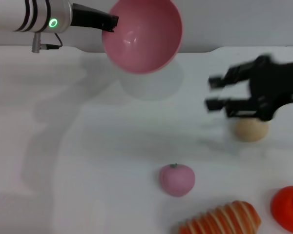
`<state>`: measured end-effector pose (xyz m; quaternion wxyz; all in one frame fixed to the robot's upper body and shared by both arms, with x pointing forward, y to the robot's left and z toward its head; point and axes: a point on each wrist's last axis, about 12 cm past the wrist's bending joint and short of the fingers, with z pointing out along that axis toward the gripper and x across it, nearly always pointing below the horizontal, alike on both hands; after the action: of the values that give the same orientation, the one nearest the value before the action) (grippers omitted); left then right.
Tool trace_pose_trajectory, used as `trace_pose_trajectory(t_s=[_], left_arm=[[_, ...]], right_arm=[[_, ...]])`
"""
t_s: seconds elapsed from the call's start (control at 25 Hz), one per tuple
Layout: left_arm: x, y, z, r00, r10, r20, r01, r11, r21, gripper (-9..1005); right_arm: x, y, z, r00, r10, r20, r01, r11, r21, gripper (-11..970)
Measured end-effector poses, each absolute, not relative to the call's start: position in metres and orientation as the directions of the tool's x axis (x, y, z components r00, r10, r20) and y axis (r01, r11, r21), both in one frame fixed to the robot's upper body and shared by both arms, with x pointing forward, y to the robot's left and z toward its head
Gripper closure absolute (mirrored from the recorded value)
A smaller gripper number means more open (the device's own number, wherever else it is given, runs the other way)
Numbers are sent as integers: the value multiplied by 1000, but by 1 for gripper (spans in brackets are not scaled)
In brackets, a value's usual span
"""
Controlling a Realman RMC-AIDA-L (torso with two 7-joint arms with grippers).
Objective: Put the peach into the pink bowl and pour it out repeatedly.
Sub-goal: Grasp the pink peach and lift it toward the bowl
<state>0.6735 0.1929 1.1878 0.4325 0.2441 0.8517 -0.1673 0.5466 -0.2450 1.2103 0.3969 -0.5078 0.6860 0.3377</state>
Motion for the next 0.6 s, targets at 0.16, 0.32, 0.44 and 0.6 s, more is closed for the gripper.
trace_pose_trajectory(t_s=[0.16,0.32,0.44,0.6], left_arm=[[672,193,1186,-515,277,-811,565,821,-78,962],[669,193,1181,-529,281,-800,566,820,-87,962],[667,194,1177,-539,284,-793,567,819,-92,961],[665,197,1173,-551,284,-785,563,820,-99,961]], right_arm=[[580,-205,1186,-328,-631,-703,-940,291,178,523],[592,-175,1156,-362,-693,-623,-932,267,245,523],[590,-162,1142,-347,-736,-581,-937,248,246,523],[585,-153,1133,-346,-773,-532,-936,243,256,523]])
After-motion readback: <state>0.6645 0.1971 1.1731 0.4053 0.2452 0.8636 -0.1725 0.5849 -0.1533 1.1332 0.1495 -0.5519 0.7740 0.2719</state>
